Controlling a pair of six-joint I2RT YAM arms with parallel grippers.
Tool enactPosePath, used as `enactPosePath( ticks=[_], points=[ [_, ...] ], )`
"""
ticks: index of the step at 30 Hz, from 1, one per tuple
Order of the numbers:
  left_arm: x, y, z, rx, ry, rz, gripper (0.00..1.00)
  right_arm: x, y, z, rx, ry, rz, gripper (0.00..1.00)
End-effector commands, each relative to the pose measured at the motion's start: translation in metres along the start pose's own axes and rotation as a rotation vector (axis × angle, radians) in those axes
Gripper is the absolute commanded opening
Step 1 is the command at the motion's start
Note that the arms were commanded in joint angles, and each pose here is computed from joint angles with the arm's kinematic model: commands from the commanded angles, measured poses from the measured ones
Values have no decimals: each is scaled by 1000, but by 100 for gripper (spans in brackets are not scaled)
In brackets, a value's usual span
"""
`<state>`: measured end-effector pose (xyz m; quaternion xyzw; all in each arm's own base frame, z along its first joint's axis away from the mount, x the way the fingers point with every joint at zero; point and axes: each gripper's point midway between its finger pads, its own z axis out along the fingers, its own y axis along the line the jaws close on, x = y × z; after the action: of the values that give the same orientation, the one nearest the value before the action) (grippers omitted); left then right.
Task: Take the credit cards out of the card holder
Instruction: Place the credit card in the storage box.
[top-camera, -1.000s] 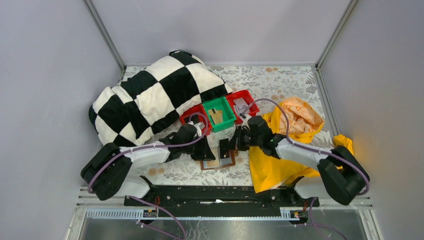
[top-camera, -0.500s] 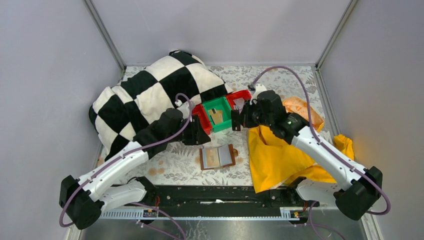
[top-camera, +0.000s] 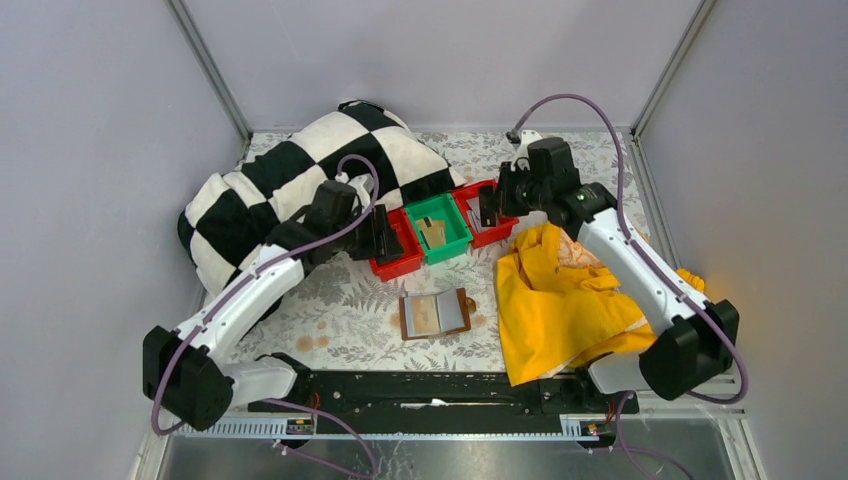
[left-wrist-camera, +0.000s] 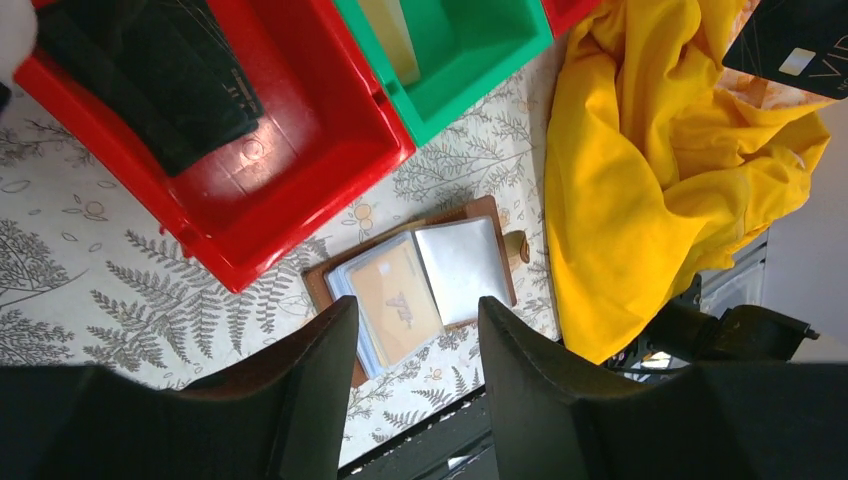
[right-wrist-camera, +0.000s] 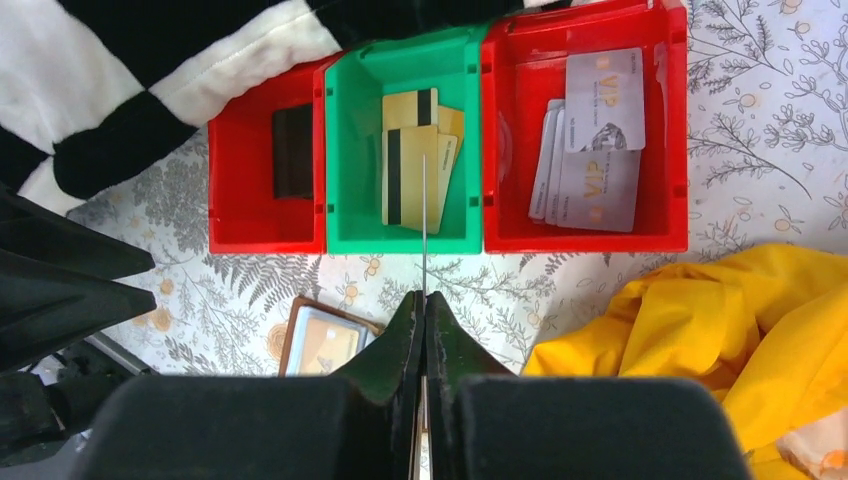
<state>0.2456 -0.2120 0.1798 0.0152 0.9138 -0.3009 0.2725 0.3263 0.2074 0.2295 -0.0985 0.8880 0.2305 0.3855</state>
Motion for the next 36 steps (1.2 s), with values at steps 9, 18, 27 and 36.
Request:
enactPosePath(
  ticks=[9,18,27,36],
  points=[
    [-81,5,-42,-2,-90,-48,53,-29,76,58,-360,119,112,0],
    [-108,28,-77,-44,-210,-74,54,3,134,138,-441,232,127,0],
    [-109,26,-86,-45,-248,-42,56,36,155,184,-460,338,131,0],
    [-99,22,-81,-2,-211,-42,57,70,153,205,-442,409,142,0]
  ],
)
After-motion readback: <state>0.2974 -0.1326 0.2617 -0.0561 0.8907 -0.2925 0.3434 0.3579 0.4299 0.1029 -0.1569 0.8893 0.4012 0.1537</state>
